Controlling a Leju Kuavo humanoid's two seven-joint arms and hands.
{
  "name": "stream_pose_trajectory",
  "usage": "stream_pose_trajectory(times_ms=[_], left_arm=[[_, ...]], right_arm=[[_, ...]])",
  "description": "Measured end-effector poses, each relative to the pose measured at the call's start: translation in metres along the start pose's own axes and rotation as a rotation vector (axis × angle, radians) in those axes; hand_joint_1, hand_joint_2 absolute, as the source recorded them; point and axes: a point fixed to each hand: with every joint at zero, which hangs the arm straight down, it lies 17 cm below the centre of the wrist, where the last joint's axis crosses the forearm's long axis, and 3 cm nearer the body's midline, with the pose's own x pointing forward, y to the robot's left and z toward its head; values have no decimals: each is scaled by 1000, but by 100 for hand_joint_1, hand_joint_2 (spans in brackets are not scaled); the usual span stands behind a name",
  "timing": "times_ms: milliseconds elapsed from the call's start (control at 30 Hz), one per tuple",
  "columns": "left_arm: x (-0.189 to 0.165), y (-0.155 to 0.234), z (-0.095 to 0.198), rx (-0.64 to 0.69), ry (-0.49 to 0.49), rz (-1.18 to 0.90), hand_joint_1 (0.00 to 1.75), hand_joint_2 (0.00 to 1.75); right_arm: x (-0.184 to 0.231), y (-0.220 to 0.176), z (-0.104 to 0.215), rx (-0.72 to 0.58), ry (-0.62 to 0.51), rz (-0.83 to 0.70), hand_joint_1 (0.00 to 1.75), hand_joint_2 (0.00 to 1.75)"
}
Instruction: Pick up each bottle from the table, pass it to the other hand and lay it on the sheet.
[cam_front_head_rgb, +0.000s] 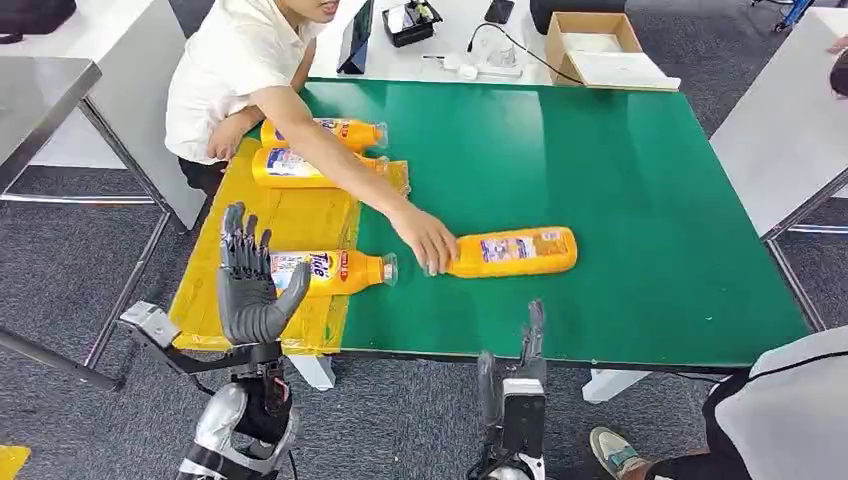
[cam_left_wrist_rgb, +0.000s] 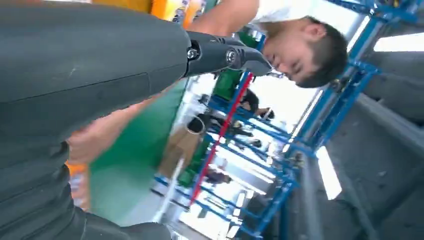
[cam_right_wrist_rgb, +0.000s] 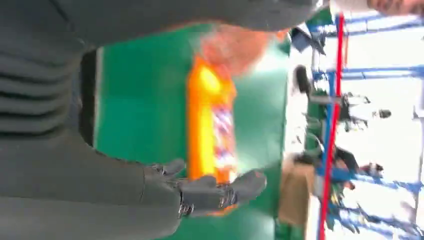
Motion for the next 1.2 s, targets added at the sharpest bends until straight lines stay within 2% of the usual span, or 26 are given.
stream_pose_trajectory(times_ms=[33, 67, 200, 333, 467, 567, 733, 967, 1100, 1200], left_arm=[[2, 3, 2, 18, 9, 31, 0, 175], [4, 6, 4, 31, 15, 49, 0, 175], [8, 18, 18, 62, 26, 48, 0, 175], [12, 15, 23, 42, 13, 33, 0, 175], [19, 9, 18, 15, -16, 34, 0, 175], [23, 7, 14, 1, -26, 45, 0, 175], [17, 3, 8, -15, 4, 66, 0, 175], [-7, -2, 7, -23, 109, 119, 0, 175], [-17, -4, 8, -26, 147, 132, 0, 175], [-22, -5, 9, -23, 173, 147, 0, 175]], right_arm=[[-1, -6, -4, -6, -10, 28, 0, 0], [0, -10, -7, -1, -29, 73, 0, 175], [6, -36, -37, 20, -186, 482, 0, 175], [-27, -59, -58, 19, -103, 647, 0, 175], [-67, -45, -70, 215, -122, 950, 0, 175], [-92, -52, -84, 226, -43, 928, 0, 175], [-116, -51, -105, 289, 7, 1027, 0, 175], [-133, -36, -113, 419, -27, 1226, 0, 175], [-139, -29, -114, 470, -34, 1265, 0, 175], [-148, -28, -115, 512, 2, 1281, 0, 175]])
